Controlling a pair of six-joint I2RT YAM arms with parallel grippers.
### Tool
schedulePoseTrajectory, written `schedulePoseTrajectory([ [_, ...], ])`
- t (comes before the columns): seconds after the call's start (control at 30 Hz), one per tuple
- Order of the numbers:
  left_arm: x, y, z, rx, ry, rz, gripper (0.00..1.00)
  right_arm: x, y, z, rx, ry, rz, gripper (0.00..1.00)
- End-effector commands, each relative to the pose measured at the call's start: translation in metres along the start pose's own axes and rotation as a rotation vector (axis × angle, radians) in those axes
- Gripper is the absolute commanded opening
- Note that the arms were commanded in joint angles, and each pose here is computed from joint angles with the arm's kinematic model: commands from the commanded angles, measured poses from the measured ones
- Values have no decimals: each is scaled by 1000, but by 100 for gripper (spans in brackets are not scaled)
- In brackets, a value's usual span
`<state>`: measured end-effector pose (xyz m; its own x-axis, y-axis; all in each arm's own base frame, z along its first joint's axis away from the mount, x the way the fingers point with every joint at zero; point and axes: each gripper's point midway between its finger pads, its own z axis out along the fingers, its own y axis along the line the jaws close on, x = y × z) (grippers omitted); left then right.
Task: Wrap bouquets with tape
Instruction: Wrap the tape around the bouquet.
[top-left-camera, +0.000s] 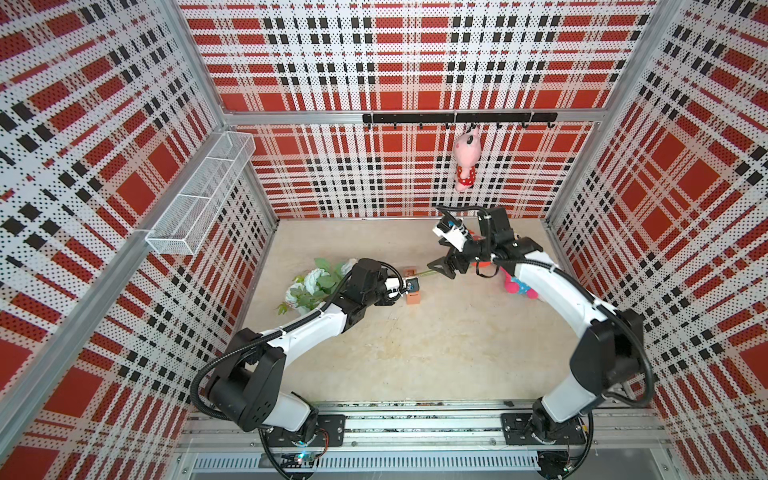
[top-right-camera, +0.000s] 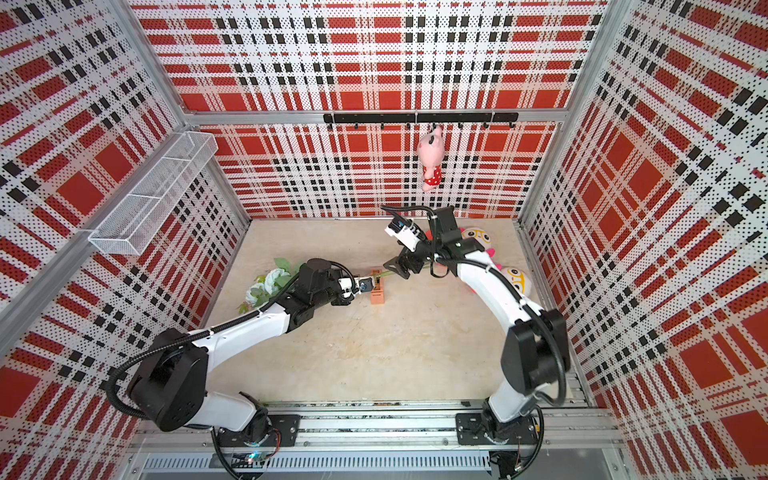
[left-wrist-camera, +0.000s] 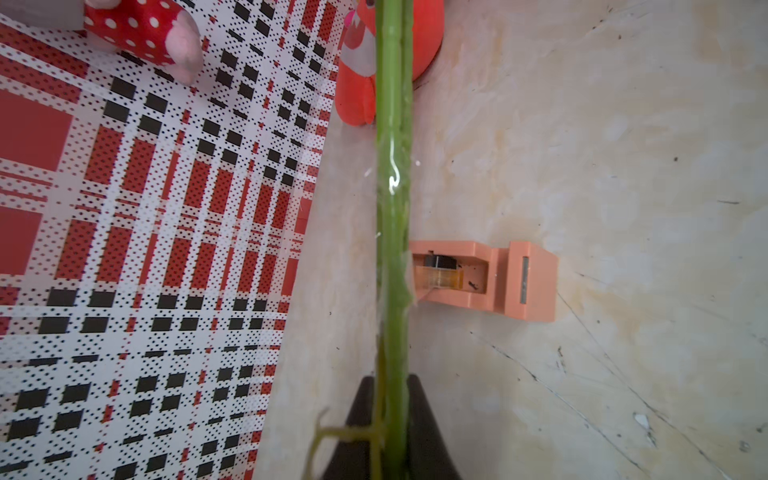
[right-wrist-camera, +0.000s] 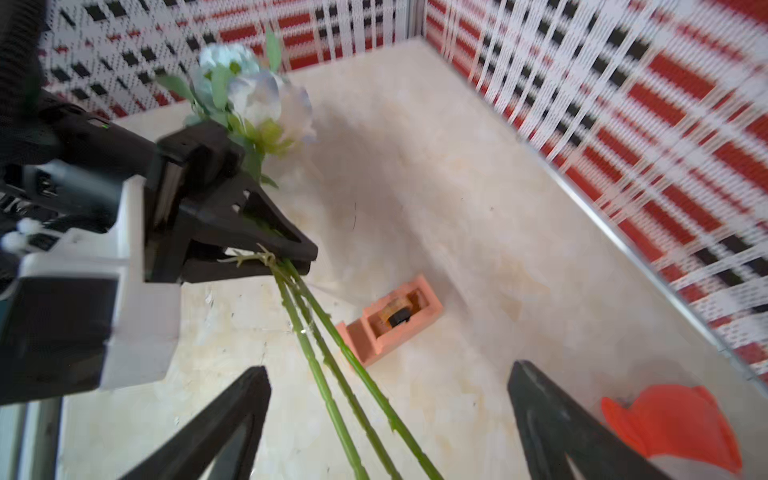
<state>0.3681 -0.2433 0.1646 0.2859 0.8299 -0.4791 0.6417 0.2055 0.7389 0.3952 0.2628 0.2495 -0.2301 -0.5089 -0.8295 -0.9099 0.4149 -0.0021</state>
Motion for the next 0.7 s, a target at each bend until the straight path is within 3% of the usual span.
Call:
schedulePoseTrajectory([
  [0.0, -25, 43, -12, -202, -50, 72, 0, 47, 28, 6, -176, 238, 136, 93],
  [0.37, -28, 41, -11, -206, -47, 115, 0, 62, 23, 43, -319, 366, 129, 80],
  [0.6, -34, 40, -10, -203, -60, 129, 0, 74, 22, 58, -363, 413, 132, 29],
  [0.67, -38, 42, -10, -206, -71, 125, 0, 76, 17, 61, -346, 417, 115, 18],
])
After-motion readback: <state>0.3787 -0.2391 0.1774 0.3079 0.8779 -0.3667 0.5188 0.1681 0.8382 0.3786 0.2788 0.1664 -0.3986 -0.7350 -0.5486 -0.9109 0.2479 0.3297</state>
